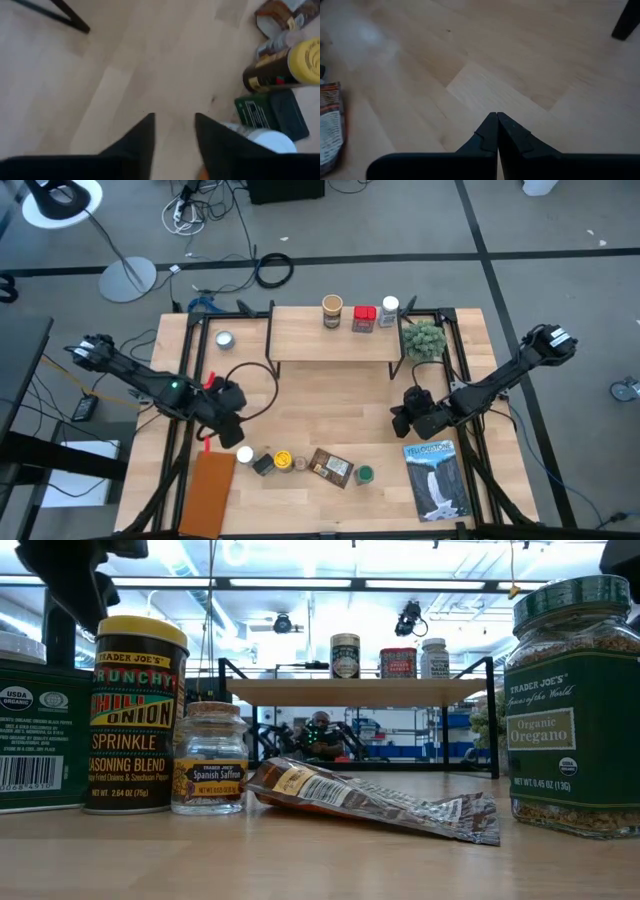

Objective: Shelf spices
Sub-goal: Put the green seasoning bottle on the shelf

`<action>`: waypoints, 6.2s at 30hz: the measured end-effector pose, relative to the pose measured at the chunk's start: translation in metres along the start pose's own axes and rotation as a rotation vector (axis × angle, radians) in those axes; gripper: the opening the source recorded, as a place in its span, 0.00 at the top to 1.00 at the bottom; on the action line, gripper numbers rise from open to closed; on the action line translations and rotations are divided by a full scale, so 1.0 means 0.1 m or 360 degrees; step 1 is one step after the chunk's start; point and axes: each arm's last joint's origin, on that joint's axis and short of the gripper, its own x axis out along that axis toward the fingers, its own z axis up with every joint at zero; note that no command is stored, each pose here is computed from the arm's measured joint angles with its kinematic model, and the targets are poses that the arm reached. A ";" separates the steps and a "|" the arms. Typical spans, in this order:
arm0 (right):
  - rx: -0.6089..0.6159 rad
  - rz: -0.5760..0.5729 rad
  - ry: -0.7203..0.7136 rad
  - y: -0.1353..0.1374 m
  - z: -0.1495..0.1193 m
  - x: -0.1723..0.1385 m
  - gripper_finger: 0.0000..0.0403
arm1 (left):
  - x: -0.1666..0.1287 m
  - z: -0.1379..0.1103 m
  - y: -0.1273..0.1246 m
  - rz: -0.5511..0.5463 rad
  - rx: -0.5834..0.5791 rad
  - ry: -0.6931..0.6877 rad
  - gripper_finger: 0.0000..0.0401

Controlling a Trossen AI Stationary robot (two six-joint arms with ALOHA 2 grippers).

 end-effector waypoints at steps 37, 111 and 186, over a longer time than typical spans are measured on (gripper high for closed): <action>-0.0260 0.0262 0.0386 0.08 -0.06 -0.02 0.80 | 0.00 0.00 0.04 0.0143 -0.0024 -0.0081 0.99; -0.0915 -0.0677 0.0503 1.65 -0.39 -0.07 1.00 | -0.01 0.08 -0.03 0.0068 0.0032 -0.0242 0.99; -0.0103 -0.0316 0.0772 1.99 0.17 0.47 0.46 | -0.02 0.14 -0.07 0.0042 0.0064 -0.0367 0.99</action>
